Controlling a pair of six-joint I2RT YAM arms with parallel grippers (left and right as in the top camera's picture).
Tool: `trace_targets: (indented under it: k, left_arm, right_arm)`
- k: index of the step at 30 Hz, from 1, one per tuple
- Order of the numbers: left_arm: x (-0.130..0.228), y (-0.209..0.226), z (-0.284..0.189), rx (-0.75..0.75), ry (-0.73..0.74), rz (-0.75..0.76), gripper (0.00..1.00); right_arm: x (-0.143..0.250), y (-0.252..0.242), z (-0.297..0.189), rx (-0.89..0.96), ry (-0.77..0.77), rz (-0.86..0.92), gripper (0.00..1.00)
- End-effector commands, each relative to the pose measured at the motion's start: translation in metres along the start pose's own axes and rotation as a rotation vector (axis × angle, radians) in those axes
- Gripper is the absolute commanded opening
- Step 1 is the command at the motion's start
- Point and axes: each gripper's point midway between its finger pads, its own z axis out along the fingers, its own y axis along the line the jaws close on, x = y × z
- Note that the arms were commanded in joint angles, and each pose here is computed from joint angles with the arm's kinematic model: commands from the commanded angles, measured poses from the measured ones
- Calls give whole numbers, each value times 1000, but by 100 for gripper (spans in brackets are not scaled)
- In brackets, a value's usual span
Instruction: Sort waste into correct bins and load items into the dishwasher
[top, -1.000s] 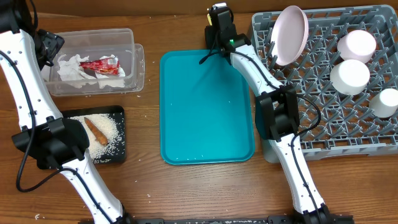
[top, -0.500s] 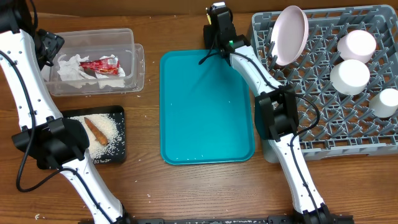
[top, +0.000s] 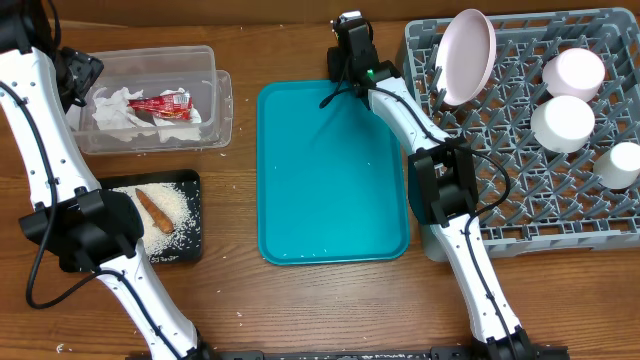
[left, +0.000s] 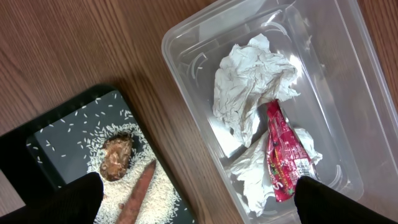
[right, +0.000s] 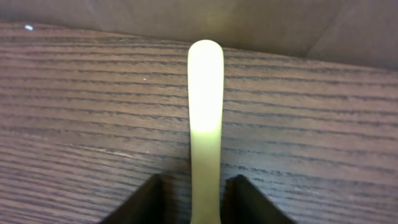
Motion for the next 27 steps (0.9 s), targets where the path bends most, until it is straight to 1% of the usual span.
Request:
trace_targets:
  k: [1, 6, 11, 20, 27]
  left_arm:
    - [1, -2, -2, 6, -3, 7, 100]
    - [1, -2, -2, 6, -3, 7, 100]
    - [1, -2, -2, 6, -3, 7, 100]
    - [1, -2, -2, 6, -3, 7, 100]
    - [1, -2, -2, 6, -3, 7, 100]
  right_arm:
    - [2, -5, 4, 3, 3, 1, 29]
    - [-1, -5, 2, 1, -4, 3, 19]
    - [-8, -4, -1, 0, -11, 12, 18]
    - [-32, -3, -19, -3, -24, 44, 12]
    - [-47, -5, -32, -2, -33, 50, 10]
